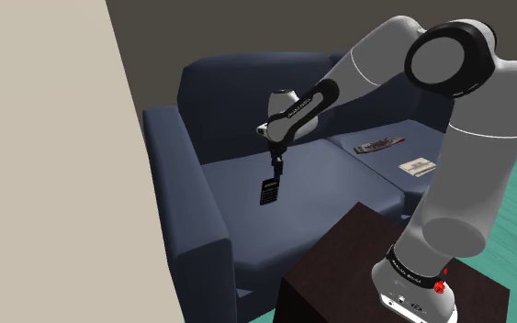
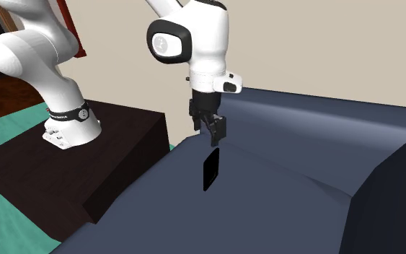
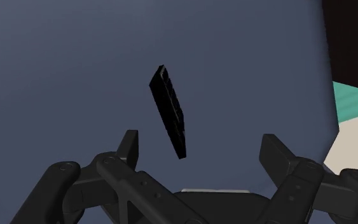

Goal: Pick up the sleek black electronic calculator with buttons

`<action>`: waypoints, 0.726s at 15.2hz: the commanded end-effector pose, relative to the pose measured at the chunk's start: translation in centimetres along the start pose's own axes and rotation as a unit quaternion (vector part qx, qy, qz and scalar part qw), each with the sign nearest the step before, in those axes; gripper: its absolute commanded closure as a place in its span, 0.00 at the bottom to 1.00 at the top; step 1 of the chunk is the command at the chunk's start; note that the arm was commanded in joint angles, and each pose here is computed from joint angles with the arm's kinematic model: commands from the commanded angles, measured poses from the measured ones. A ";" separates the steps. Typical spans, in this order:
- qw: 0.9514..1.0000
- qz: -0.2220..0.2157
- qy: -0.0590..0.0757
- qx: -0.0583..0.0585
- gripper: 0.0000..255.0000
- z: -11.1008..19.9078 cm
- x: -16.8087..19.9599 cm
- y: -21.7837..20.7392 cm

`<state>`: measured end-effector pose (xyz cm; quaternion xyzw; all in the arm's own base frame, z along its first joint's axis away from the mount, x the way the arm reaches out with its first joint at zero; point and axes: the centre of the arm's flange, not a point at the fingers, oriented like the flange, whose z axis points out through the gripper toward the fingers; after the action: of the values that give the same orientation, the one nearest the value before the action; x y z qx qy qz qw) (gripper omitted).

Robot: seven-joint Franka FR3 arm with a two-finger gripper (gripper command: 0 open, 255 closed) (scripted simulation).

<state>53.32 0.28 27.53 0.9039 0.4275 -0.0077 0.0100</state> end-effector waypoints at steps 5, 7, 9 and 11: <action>0.996 -0.086 0.017 0.004 0.00 4.8 4.8 1.0; 0.996 -0.086 0.017 0.004 0.00 5.9 4.9 1.0; 0.996 -0.086 0.017 0.004 0.00 6.9 4.9 1.0; 0.996 -0.086 0.017 0.004 0.00 8.0 4.9 1.0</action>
<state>57.14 3.24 19.97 0.8640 0.5034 0.0047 -0.0015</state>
